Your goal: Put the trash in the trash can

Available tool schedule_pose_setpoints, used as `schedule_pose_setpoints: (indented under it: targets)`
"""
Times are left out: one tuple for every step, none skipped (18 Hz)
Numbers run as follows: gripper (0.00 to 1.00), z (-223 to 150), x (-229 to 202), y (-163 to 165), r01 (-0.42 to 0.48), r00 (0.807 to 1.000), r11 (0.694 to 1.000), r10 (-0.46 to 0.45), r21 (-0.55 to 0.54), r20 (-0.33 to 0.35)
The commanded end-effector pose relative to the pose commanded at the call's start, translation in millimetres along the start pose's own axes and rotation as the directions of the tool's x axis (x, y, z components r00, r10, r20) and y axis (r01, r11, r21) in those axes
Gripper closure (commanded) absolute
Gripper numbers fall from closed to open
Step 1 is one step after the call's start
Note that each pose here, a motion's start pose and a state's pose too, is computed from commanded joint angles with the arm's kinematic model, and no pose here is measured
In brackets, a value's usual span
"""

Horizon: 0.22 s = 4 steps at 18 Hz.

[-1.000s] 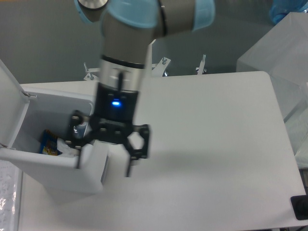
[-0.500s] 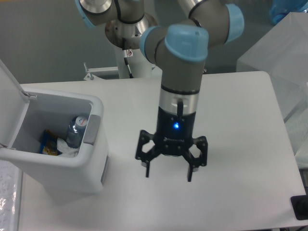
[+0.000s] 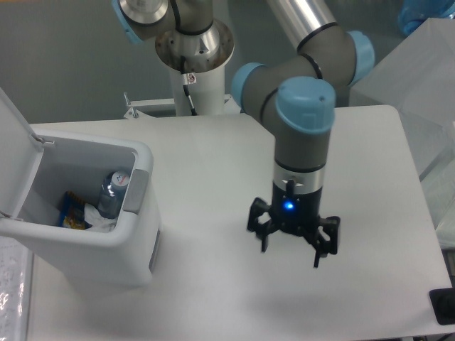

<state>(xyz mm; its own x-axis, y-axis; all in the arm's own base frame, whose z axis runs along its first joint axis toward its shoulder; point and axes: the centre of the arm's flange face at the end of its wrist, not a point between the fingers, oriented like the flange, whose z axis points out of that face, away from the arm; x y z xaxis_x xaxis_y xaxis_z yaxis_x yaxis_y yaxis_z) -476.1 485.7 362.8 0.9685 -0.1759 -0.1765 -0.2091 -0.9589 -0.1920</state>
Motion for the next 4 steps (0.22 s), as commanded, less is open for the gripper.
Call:
schedule_pose_setpoints:
  targets:
    - [0.0,-1.8,0.7,-1.9,-0.022,1.0,1.0,0.022,0.001,0.004]
    - [0.0,-1.6,0.9,-1.5,-0.028,1.0,1.0,0.028,-0.012,0.008]
    - [0.0,-0.6,1.2,0.2,-0.029,1.0,0.999,0.029,-0.035,0.011]
    - [0.0,0.1,1.0,2.3,-0.03,0.999,0.998,0.031,-0.055,0.016]
